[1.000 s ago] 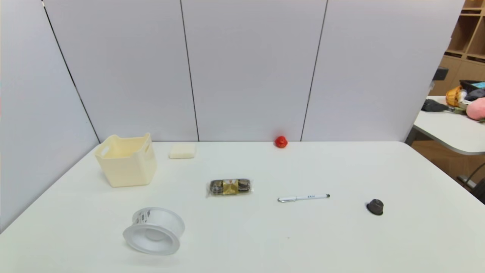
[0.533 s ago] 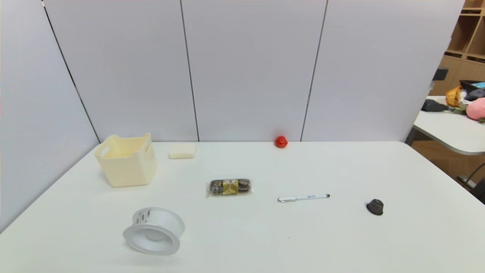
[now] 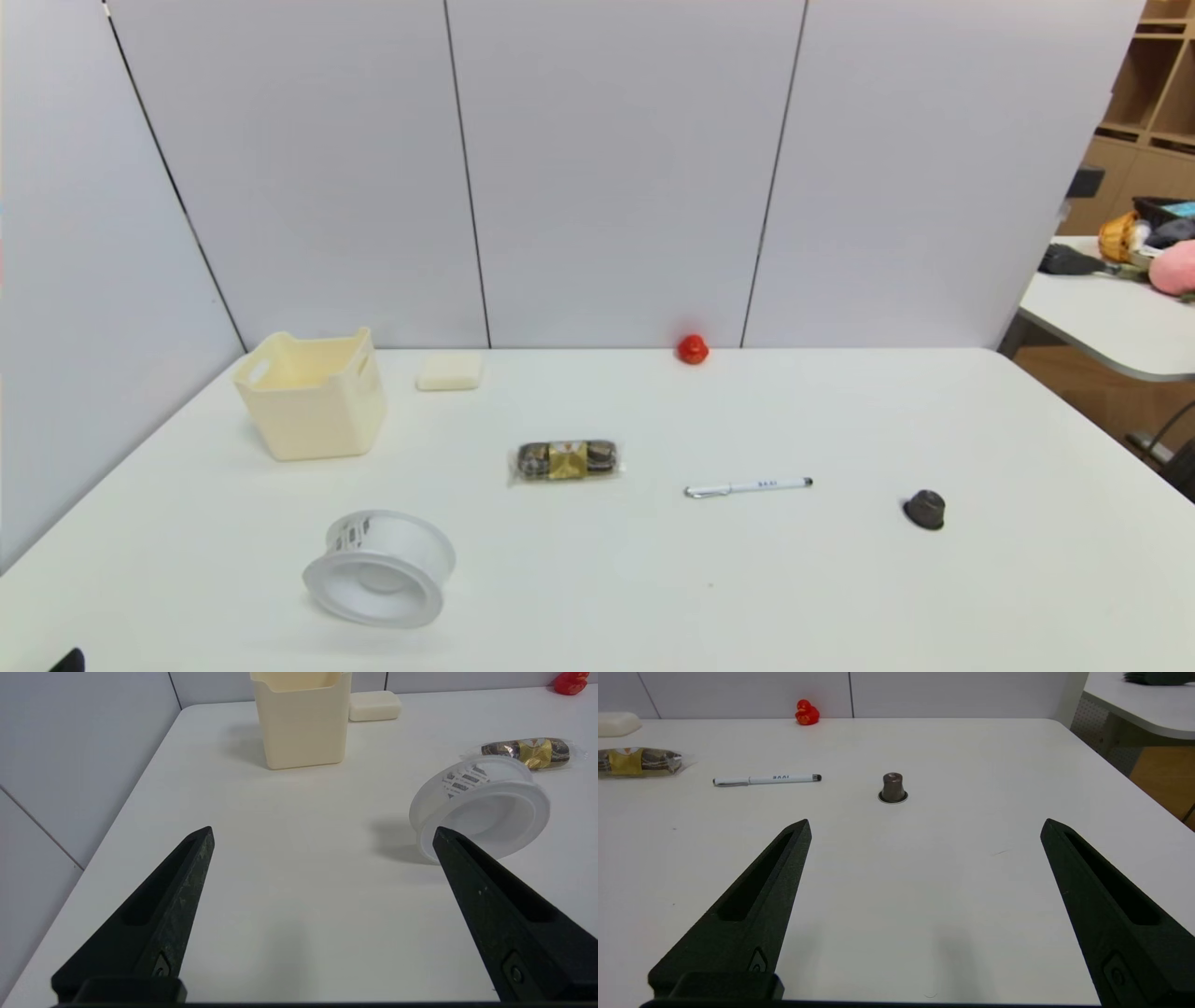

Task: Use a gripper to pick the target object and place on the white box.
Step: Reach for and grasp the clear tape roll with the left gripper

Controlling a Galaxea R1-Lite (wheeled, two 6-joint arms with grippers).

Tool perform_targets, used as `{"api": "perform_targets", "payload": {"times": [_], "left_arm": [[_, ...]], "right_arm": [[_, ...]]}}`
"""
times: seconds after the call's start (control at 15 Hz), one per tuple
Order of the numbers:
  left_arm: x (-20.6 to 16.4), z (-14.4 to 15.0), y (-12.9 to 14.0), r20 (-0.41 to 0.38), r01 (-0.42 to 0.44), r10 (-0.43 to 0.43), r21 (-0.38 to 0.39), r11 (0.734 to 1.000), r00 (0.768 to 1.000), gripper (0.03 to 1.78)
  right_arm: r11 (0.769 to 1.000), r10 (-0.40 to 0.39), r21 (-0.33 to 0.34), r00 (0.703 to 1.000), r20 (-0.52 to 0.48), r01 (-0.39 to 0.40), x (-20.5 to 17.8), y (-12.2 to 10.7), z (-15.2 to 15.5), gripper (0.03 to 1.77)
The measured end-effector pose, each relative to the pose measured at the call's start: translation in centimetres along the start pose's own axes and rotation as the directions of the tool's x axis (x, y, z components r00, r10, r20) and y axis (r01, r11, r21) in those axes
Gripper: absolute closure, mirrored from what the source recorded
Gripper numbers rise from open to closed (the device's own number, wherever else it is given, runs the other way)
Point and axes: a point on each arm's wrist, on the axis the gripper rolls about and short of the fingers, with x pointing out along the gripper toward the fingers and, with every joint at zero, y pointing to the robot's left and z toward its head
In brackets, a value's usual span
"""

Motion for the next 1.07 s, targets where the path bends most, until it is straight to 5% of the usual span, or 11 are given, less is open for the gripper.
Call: {"api": "perform_targets", "payload": {"times": [0.4, 0.6, 0.8, 1.07], "left_arm": [[4.8, 9.2, 0.0, -0.160, 0.083, -0.058, 0.153, 0.985, 0.985, 0.12], [9.0, 11.7, -0.3, -0.255, 0.225, -0.154, 0.278, 0.934, 0.955, 0.12], [12.8, 12.9, -0.9, -0.366, 0.411, -0.268, 0.403, 0.818, 0.891, 0.12], [16.4, 13.4, -1.7, -0.520, 0.660, -0.422, 0.463, 0.592, 0.743, 0.12]], "right_arm": [[1.000, 0.000, 0.000, 1.000, 0.000, 0.000, 0.0, 0.0, 0.0, 0.10], [1.000, 0.000, 0.000, 1.000, 0.000, 0.000, 0.0, 0.0, 0.0, 0.10], [1.000, 0.000, 0.000, 1.000, 0.000, 0.000, 0.0, 0.0, 0.0, 0.10], [1.000, 0.000, 0.000, 1.000, 0.000, 0.000, 0.0, 0.0, 0.0, 0.10]]}}
